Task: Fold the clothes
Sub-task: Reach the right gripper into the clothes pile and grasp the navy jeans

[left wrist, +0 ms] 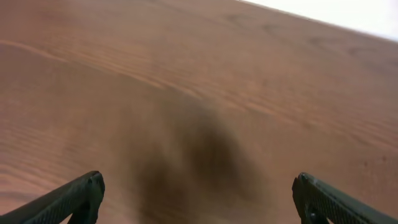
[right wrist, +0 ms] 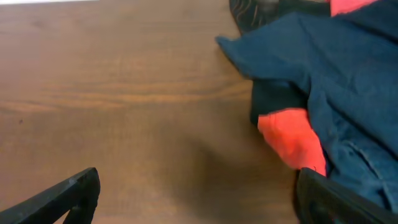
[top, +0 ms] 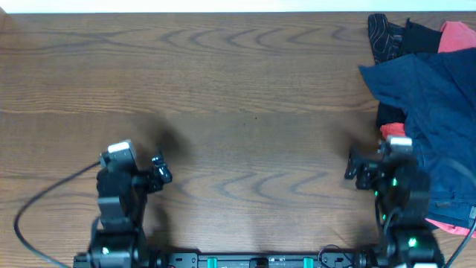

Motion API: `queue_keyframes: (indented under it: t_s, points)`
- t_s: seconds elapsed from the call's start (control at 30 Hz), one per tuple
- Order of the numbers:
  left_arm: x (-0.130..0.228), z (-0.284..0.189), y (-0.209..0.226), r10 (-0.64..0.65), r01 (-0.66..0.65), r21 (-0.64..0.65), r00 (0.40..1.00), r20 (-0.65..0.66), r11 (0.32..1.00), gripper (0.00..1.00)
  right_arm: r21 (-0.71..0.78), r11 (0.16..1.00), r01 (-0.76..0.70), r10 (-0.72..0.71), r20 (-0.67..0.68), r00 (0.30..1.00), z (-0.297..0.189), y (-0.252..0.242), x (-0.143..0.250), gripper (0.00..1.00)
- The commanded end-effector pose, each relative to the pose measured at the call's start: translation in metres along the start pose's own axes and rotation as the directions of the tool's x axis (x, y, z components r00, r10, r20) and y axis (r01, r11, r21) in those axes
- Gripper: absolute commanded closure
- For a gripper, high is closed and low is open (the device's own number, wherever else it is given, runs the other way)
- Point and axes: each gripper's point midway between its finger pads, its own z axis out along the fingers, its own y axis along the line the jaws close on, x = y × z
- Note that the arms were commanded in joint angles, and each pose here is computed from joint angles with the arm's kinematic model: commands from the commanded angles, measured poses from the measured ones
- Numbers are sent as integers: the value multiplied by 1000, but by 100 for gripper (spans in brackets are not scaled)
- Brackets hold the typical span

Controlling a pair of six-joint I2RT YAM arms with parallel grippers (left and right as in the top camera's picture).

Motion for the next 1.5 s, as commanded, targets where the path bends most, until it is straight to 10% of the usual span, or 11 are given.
queue_keyframes:
  t_s: [0.0,0.3,0.73,0.87,1.03,1.2,1.3,1.47]
  points:
    - [-14,0,-4,-2,1,-15,996,-94,1000,2,44,999,-12,17,-113,993,8,-6,-17,1]
    - [-10,10,-8,-2,-24,-60,920,-391,998,2,132,991,14,30,-324,946,60,-25,-53,1]
    - [-2,15,-12,-3,-16,-41,903,-429,999,2,411,911,24,121,-322,939,139,-119,-28,11]
    - [-2,15,-12,-3,-16,-41,903,-429,999,2,430,902,26,153,-375,914,149,-131,-4,30]
    - [-2,15,-12,-3,-16,-41,903,-429,999,2,454,891,27,165,-378,911,149,-140,0,93]
    - [-2,15,-12,-3,-16,-41,903,-429,999,2,464,886,0,148,-282,948,137,-140,-36,99]
    - [-2,15,-12,-3,-16,-41,903,-429,999,2,374,927,-36,119,-203,972,127,-119,-69,99]
    - [-2,15,-12,-3,-16,-41,903,-429,999,2,-288,952,102,-120,-47,992,93,19,-118,99]
